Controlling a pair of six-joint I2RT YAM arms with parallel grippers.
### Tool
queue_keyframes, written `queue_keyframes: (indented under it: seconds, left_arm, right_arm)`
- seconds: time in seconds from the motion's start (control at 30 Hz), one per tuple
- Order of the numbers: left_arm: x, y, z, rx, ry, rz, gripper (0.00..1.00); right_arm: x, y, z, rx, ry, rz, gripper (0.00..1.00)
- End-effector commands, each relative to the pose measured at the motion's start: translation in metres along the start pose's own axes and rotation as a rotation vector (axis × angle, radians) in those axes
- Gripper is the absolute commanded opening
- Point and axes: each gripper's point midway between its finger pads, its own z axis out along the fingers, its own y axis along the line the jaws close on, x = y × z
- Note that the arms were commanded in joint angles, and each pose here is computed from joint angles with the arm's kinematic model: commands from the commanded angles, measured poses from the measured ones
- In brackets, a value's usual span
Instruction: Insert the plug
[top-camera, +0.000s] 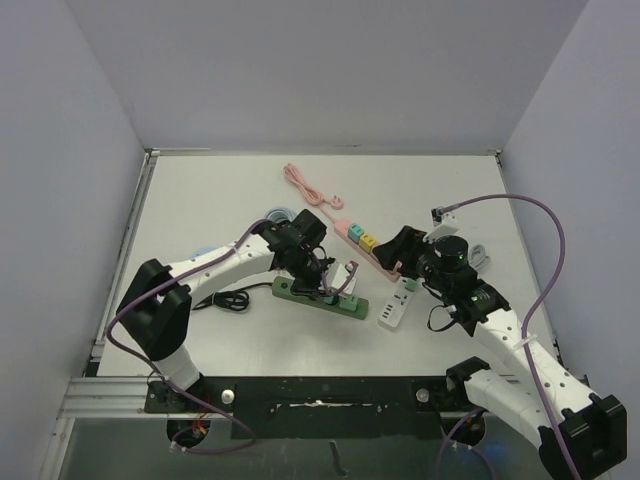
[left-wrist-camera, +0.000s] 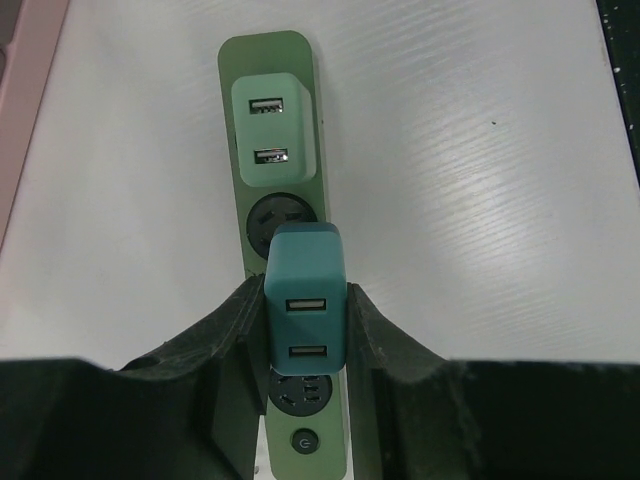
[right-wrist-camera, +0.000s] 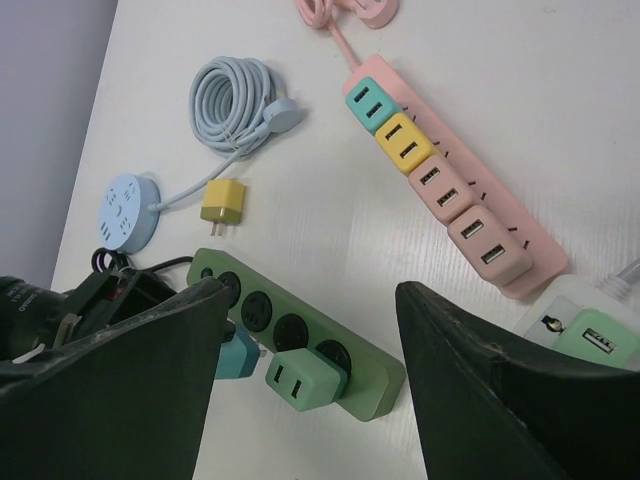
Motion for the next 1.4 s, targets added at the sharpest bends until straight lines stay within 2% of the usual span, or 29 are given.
queue_keyframes:
  seconds: [0.0, 0.43, 0.93, 1.23, 1.37]
  left_arm:
    - [-0.011, 0.009, 0.001, 0.026, -0.013, 0.061, 0.00]
    - [0.004, 0.014, 0.025, 0.075, 0.006, 0.034, 0.00]
    - [0.022, -0.010, 0.023, 0.206, 0.097, 0.018, 0.00]
    - [0.004, -0.018, 0.020, 0.278, 0.023, 0.032, 0.00]
    - [0.009, -0.012, 0.028, 0.236, 0.041, 0.039, 0.00]
  right_arm:
    - [-0.015, 0.007, -0.002, -0.027, -0.055, -0.046, 0.68]
    - [-0.012, 0.001, 0.001, -0.013, -0.047, -0.087, 0.68]
    - [-0.007, -0.003, 0.005, -0.007, -0.037, -0.096, 0.68]
    - [-0.005, -0.003, 0.006, -0.010, -0.030, -0.094, 0.68]
    - [-0.006, -0.003, 0.006, -0.012, -0.031, -0.095, 0.68]
